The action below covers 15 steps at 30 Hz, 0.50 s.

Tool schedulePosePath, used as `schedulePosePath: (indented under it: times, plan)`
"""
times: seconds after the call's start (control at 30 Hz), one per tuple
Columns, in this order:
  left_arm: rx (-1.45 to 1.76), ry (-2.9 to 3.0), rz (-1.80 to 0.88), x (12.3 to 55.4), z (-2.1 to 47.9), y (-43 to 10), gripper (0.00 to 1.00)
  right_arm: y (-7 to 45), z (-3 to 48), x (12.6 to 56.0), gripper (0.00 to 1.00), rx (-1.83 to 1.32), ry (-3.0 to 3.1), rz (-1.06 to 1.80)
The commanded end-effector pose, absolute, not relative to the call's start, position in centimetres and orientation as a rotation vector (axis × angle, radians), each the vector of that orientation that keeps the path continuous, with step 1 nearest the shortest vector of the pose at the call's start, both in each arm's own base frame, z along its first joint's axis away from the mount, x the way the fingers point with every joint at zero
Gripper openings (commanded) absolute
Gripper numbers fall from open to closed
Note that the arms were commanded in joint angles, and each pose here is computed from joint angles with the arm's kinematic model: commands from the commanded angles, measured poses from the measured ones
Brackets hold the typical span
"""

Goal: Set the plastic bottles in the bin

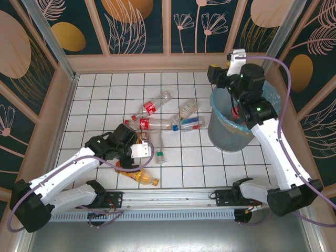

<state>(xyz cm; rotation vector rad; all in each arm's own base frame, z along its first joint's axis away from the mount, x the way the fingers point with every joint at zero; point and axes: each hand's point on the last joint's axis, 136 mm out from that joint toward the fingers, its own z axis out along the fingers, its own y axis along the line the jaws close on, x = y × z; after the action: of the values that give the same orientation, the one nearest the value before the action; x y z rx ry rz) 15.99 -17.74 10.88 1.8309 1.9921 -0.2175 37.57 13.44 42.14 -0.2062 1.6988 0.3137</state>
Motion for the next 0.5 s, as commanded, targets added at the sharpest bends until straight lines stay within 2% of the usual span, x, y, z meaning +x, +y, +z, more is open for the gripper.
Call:
schedulePosePath:
  times: [0.0,0.13,0.47]
  plan:
    - [1.927,1.966,-0.314,13.7,9.8,-17.5,0.98,15.1,41.7,37.6,0.65,-0.279,1.657,0.330]
    - [1.995,1.965,-0.345,12.6,8.3,-17.0,0.97,16.4,40.6,37.2,0.65,-0.326,1.668,0.340]
    - [2.093,2.021,-0.181,12.7,3.8,-14.8,0.98,18.4,40.6,36.1,0.65,-0.406,1.634,0.341]
